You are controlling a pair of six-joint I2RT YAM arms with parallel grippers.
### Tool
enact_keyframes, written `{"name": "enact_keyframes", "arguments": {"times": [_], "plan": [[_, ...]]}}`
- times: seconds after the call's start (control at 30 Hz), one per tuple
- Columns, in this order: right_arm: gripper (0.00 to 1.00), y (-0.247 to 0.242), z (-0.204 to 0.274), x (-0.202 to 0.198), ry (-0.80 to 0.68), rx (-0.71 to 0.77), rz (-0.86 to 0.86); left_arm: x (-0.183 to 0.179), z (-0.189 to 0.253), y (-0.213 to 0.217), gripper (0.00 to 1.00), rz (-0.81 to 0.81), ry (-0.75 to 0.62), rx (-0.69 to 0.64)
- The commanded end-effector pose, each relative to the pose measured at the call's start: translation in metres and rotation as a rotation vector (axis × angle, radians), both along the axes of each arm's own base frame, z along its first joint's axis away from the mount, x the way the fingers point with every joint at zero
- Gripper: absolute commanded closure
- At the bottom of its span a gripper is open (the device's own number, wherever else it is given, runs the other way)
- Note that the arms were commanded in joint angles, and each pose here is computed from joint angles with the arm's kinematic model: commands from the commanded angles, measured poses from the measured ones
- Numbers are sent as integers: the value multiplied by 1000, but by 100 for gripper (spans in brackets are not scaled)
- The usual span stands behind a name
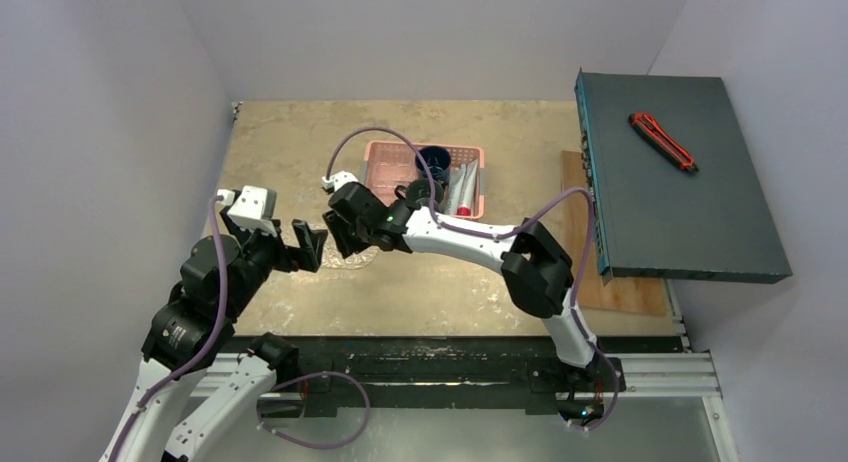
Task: Prepare toiletry sets of a toothbrush and toothpaste on the tray
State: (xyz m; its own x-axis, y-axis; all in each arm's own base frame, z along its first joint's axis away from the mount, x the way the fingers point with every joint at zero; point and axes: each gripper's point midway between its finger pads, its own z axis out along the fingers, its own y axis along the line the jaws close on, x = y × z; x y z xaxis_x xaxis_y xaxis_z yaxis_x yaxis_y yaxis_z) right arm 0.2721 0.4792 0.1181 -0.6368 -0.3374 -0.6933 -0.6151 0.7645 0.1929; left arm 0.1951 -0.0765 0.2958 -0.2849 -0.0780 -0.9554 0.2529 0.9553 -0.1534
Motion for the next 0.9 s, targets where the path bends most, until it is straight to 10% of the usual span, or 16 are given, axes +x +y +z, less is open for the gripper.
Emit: {"name": "enact_keyframes", "arguments": {"times": [0.0,0.87], "plan": [[51,30,17,19,-49,91,-26,0,16,2,0,9,-47,-15],[47,71,-48,47,-51,28,-32,-1,16,-1,0,-10,-49,-18]]}}
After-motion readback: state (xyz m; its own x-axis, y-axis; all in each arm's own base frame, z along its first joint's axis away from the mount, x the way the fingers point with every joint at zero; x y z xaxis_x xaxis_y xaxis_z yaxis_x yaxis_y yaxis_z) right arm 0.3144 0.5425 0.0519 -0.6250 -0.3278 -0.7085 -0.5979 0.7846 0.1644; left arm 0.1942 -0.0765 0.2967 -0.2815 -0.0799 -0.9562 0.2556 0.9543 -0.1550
